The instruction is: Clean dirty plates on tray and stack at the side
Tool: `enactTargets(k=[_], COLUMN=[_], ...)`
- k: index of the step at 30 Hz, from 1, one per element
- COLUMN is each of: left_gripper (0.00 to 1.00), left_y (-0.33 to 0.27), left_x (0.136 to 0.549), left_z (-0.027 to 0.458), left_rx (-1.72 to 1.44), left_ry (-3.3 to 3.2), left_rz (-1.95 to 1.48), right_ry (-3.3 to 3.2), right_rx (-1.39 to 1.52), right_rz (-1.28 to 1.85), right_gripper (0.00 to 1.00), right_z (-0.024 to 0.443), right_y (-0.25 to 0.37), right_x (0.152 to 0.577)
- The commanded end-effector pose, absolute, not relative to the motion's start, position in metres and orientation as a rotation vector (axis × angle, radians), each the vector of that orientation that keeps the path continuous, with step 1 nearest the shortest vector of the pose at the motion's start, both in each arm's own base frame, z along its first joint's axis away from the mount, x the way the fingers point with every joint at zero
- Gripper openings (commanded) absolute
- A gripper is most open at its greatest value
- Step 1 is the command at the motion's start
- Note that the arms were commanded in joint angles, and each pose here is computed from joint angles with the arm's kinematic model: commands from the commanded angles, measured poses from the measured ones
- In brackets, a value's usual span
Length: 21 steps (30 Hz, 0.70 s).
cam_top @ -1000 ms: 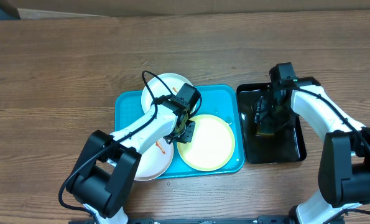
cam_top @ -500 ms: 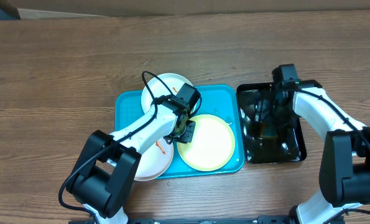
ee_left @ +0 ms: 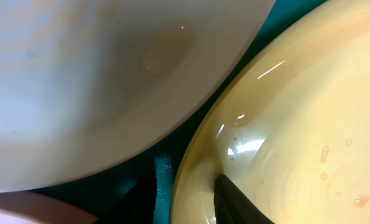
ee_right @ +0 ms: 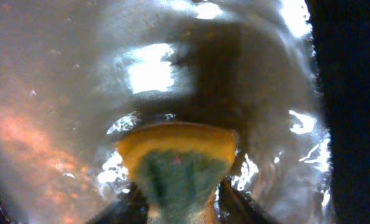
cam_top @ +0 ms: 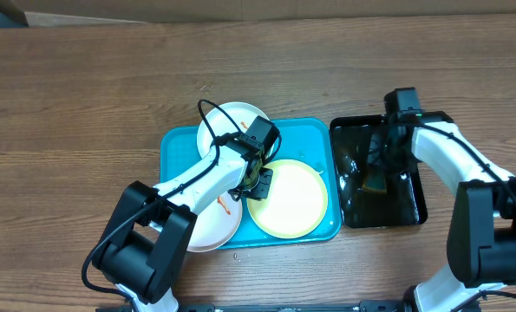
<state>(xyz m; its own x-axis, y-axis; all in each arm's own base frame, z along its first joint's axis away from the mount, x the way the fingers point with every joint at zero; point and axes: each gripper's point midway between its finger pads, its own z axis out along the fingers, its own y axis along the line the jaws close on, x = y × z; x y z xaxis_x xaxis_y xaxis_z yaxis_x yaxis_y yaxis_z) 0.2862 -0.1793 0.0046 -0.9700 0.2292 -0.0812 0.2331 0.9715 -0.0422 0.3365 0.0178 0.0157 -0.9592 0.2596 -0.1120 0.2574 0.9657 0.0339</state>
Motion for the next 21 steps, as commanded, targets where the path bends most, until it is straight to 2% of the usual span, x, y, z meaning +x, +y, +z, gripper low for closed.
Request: enactTargets(k=[1, 5, 9, 14, 20, 21], left_gripper=[0.33, 0.33, 0.30, 0.30, 0.29, 0.26], left_y=[-0.175, -0.175, -0.175, -0.176, -0.175, -0.175], left_x=[0.279, 0.279, 0.277, 0.277, 0.277, 0.277], left_z=[-0.008, -0.008, -0.008, -0.009, -0.009, -0.009], left_rx=[0.355, 0.354, 0.355, 0.344, 0.344, 0.344], left_ry=[3.086, 3.087, 3.092, 3.092, 3.092, 3.092], left_rz=[-0.057, -0.058, -0.067, -0.068, -0.068, -0.067], right_ry=[2.967, 2.961, 2.984, 3.075, 3.084, 3.082], right_rx=[0.412, 0.385, 0.390, 0.387, 0.404, 0.419], right_rz=[0.130, 0.190, 0.259, 0.315, 0.211, 0.145], right_gripper=[0.55, 0.66, 0.68, 0.72, 0.71, 0.67], right_z=[0.030, 0.044, 0.052, 0.042, 0.014, 0.011], right_y=[0.016, 0.021, 0.029, 0.041, 0.030, 0.023], right_x=[0.348, 0.356, 0.353, 0.328, 0.314, 0.312])
